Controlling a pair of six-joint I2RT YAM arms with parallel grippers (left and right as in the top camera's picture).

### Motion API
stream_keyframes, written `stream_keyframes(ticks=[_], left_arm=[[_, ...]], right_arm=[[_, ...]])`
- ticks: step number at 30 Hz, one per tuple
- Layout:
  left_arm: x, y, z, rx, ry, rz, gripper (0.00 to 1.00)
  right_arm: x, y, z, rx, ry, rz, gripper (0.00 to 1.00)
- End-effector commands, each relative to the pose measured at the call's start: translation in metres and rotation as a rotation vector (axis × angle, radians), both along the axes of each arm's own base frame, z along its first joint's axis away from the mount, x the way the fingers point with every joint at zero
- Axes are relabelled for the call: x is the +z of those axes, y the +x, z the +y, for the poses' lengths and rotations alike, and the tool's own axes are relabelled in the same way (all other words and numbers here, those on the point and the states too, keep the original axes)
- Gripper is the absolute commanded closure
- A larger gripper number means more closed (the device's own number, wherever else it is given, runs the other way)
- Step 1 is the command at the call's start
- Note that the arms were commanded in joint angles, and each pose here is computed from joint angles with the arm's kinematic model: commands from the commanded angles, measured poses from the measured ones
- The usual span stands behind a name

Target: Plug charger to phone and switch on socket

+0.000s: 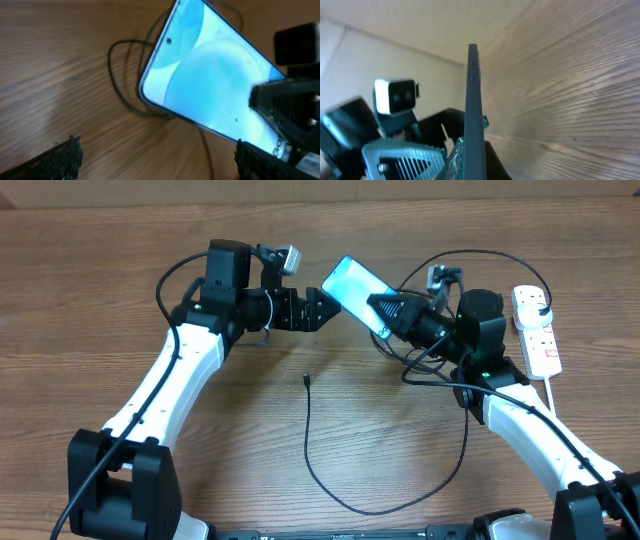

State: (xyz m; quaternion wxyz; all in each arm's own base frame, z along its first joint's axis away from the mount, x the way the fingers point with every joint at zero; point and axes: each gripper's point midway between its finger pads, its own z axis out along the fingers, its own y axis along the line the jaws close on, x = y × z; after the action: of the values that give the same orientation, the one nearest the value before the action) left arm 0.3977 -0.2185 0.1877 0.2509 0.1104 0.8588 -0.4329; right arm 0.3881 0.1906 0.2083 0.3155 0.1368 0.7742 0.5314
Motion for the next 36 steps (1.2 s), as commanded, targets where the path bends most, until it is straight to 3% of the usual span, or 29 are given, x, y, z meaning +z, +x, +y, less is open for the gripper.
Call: stream_keyframes(ticks=[1,15,27,32,36], left_arm=[[0.019,-0.007,-0.012,-0.002,-0.130,0.047,0.00],[0.065,0.028,-0.025,0.137,-0.308,-0.022,0.00],[0.049,0.040,-0.013,0.307,-0.363,0.090,0.00],[0.049,0.042,-0.011,0.366,-0.451,0.165,0.16],[0.047,0.043,-0.011,0.392,-0.472,0.209,0.22]], right_arm=[[0.024,0.009,-0.003,-0.079,0.090,0.022,0.96],[0.031,0.022,0.046,-0.066,0.305,0.031,0.96],[0.015,0.025,0.060,-0.159,0.355,0.122,0.96],[0.014,0.027,0.061,-0.210,0.364,0.122,0.96],[0.013,0.026,0.065,-0.217,0.361,0.122,0.96]])
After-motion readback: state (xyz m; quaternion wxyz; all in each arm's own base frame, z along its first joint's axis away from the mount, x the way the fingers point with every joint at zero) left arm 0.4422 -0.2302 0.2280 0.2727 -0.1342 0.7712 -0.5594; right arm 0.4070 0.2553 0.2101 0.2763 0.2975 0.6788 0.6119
